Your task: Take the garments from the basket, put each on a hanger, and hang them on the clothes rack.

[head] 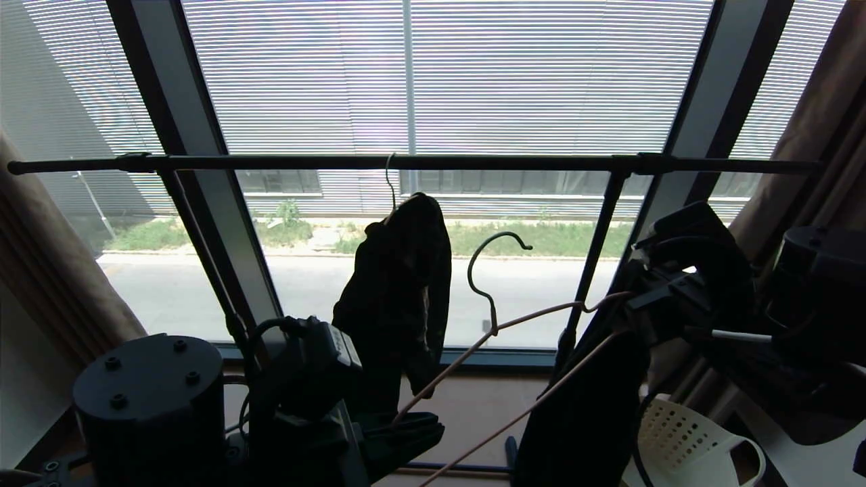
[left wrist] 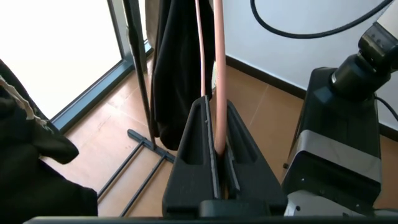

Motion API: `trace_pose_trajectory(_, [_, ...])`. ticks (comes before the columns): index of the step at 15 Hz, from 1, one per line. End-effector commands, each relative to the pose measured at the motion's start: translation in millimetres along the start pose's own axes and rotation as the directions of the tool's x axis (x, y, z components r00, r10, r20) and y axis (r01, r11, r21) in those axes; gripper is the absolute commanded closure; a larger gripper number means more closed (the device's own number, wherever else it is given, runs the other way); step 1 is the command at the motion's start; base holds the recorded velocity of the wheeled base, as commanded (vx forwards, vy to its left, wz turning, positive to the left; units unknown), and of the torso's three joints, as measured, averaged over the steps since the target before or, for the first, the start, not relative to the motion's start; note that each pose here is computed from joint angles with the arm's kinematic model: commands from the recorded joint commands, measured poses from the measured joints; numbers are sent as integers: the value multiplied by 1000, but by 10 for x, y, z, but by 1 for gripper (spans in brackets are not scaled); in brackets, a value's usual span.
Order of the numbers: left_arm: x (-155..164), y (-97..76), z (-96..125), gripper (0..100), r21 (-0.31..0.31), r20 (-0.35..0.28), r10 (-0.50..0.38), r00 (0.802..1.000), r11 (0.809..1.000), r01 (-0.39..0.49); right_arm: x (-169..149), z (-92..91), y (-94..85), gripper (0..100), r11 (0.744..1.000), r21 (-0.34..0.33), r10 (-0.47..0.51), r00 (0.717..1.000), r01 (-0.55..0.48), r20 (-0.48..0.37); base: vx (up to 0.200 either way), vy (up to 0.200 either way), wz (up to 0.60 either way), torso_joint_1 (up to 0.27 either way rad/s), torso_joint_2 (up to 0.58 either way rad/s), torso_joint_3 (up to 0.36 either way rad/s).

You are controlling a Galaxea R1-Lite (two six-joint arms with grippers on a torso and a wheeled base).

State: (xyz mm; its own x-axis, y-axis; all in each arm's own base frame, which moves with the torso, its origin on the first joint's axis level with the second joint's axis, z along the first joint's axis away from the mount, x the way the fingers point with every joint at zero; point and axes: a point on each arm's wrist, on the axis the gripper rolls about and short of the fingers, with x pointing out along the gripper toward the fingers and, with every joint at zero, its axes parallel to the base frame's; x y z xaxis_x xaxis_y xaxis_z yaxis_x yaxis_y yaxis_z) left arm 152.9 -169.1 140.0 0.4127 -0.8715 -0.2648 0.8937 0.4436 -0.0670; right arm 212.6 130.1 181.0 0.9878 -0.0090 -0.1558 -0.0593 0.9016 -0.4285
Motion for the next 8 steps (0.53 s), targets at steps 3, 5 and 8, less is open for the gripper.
trace_pose_trajectory(3, [85, 65, -12, 100, -8, -14, 14, 1000, 1000, -14, -111, 68, 87, 100, 999, -1, 46, 998, -46, 38, 0, 0, 0, 0, 0, 0])
trace_pose_trajectory(5, [106, 81, -9, 100, -9, -15, 20, 1000, 1000, -20, -169, 103, 149, 100, 997, -2, 78, 995, -78, 58, 0, 0, 0, 0, 0, 0])
trace_pose_trajectory(8, [134, 119, 4, 100, -11, -13, 34, 999, 999, -34, -225, 157, 202, 100, 994, 1, 105, 991, -106, 84, 0, 0, 0, 0, 0, 0])
